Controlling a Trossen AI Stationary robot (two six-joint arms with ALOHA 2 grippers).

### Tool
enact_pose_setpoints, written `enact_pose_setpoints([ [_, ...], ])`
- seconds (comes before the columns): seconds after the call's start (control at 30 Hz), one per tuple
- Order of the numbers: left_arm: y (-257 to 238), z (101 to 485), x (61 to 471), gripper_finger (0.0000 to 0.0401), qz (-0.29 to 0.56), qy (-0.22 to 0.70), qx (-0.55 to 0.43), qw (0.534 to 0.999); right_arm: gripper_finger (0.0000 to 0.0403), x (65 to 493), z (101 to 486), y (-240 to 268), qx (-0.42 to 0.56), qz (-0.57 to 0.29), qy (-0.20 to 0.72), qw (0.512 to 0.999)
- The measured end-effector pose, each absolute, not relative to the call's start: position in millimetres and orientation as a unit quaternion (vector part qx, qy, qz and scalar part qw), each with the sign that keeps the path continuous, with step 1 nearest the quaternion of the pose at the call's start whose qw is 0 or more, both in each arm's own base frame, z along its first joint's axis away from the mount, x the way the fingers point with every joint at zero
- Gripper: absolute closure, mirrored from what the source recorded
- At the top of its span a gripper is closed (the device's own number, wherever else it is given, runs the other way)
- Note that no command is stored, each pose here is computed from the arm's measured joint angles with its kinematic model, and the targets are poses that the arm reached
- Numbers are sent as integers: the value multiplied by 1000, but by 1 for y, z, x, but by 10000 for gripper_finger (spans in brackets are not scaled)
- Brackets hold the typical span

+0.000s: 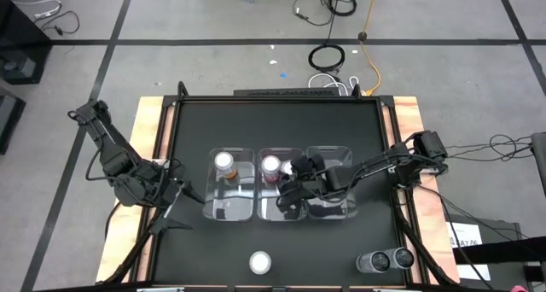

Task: Sort soda cans
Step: Put the pink soda can into the center transparent bin

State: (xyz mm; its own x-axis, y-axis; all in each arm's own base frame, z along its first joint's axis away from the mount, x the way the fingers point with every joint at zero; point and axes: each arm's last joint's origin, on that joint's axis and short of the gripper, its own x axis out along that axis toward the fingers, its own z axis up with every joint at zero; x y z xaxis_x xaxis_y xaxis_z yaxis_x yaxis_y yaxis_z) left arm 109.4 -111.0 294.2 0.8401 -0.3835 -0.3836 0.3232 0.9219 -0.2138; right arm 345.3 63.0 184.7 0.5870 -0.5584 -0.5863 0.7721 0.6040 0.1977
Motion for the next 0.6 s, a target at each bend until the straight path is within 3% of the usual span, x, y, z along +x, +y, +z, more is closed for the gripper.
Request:
enact_pose_setpoints([
  [0.37, -111, 297, 110, 21, -178, 198, -80, 960, 124, 345, 183, 54, 170, -382, 260, 870],
  [0.6, -112, 298, 111, 21, -178, 196, -82, 961, 89, 346, 183, 48, 165, -388, 261, 868],
])
